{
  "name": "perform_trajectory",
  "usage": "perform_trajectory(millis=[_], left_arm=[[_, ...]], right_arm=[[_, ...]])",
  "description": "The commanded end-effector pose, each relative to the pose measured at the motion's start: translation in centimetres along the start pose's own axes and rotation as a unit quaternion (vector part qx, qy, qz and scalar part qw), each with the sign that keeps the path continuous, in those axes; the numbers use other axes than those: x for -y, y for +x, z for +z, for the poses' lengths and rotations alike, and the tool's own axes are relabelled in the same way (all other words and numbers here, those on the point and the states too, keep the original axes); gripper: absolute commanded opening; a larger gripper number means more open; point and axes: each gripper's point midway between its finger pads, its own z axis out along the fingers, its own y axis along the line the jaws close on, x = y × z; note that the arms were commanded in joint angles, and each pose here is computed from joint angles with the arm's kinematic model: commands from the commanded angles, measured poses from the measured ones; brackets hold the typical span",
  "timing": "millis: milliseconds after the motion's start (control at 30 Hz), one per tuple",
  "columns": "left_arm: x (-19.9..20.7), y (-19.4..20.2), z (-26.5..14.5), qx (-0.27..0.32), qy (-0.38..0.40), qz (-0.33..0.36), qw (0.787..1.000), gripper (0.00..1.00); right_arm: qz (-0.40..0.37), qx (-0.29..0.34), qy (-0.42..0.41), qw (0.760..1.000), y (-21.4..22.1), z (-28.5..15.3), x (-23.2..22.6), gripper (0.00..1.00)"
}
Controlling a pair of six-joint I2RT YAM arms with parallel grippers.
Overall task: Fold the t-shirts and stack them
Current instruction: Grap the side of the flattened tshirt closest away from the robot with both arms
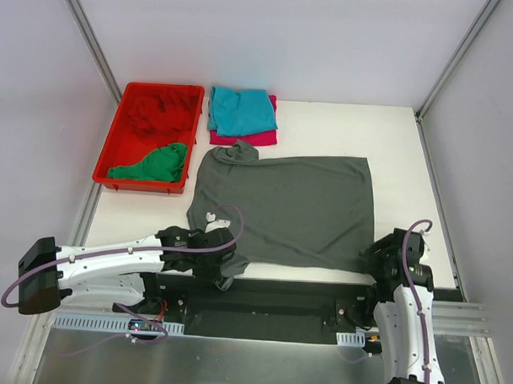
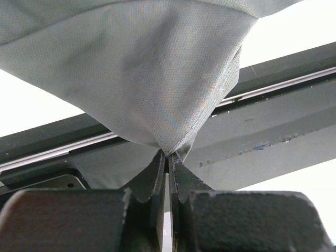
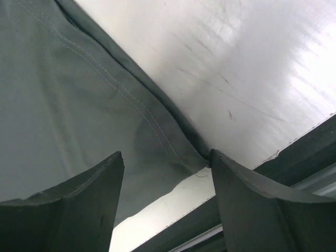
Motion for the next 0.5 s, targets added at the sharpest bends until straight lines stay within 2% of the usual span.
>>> perform_trajectory(millis=[0,233,467], left_arm=[[0.1,-1.4,-0.6,0.025,-0.014,0.000,1.000,0.00],[-0.5,-2.8,-0.7,0.042,-0.024,-0.018,0.999,0.00],[-0.7,-3.6,-0.8,0.049,-0.029,-0.021,0.998,0.00]], right_arm=[[0.015,-0.036,-0.013,0.999,1.5,-0.7,-0.2,0.65],[0.024,-0.050,-0.022,0.998,2.2,-0.6,-0.3,0.55],[0.016,-0.029,-0.032,0.999,1.2,-1.8,-0.9,0.45]])
